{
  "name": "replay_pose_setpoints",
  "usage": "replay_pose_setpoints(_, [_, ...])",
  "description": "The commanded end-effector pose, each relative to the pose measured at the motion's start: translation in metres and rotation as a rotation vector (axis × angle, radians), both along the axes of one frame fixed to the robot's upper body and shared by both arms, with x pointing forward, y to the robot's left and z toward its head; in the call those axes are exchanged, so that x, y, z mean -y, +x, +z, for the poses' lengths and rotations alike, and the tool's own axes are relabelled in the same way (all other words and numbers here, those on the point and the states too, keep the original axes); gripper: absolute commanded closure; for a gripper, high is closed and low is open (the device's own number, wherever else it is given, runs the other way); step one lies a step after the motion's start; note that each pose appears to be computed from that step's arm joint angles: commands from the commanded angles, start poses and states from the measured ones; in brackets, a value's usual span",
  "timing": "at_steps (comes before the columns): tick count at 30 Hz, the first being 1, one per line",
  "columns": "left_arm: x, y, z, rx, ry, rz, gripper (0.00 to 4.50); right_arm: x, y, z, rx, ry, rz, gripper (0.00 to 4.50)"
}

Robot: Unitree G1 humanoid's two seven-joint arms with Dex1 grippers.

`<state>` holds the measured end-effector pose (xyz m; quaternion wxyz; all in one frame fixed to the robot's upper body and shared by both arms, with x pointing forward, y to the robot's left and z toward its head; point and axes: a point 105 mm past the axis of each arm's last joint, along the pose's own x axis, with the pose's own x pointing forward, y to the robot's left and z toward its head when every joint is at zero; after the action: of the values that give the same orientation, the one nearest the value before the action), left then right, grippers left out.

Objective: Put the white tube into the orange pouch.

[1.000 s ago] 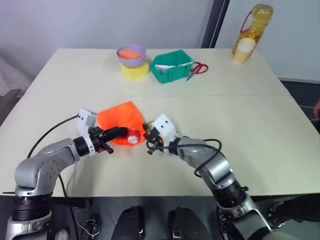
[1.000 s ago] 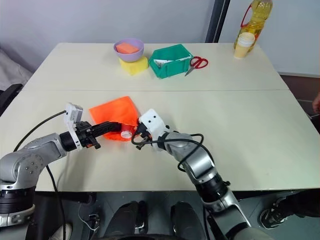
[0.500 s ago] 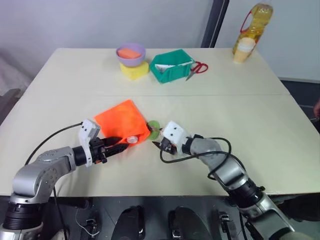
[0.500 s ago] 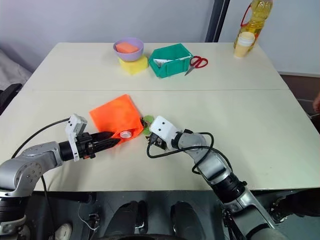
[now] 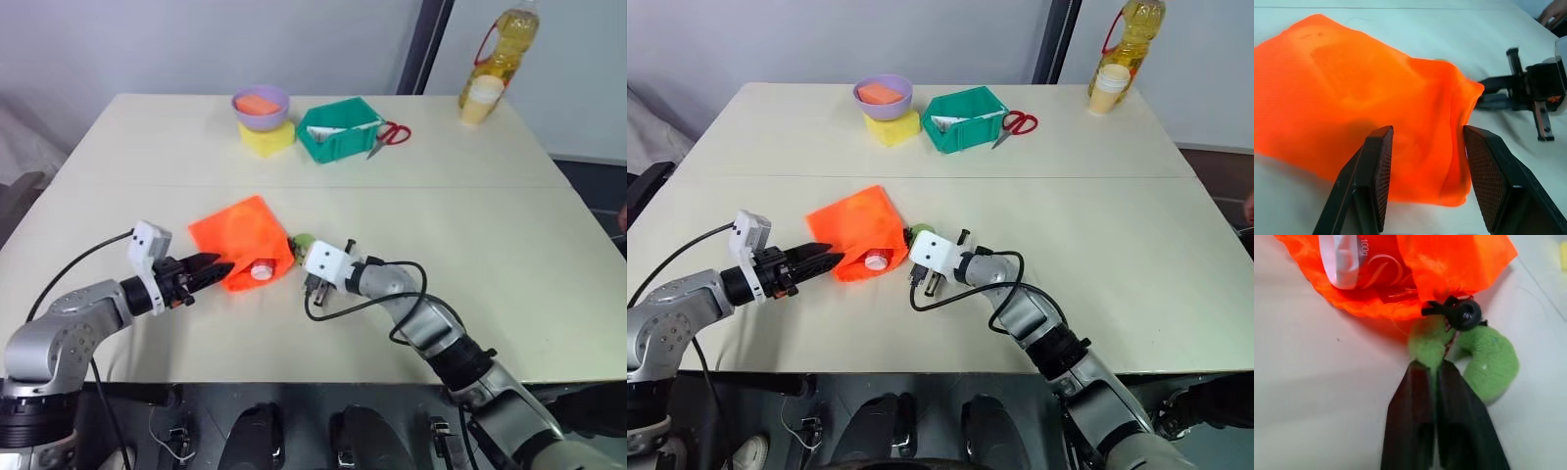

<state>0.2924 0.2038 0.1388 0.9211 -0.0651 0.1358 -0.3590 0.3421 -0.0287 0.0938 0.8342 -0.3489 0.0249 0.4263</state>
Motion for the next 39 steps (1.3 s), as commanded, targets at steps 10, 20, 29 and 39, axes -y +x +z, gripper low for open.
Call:
replay_pose_setpoints(10, [0.025,0.012,0.030,0.119,-0.030,-0.100,2.10,0.072,-0.039,0.063,0.125,-0.006,-0.048,4.45])
replay_pose_setpoints(20, [0.078,0.031,0.032,0.134,-0.060,-0.320,1.85,0.112,-0.057,0.071,0.073,-0.051,-0.117,4.48])
replay_pose_setpoints(29, [0.109,0.040,0.019,0.145,-0.010,-0.455,0.04,0.139,-0.063,0.075,0.080,-0.073,-0.193,4.50])
replay_pose_setpoints(39, [0.134,0.058,0.005,0.250,0.131,-0.520,0.04,0.138,-0.063,0.080,0.111,-0.071,-0.186,4.50])
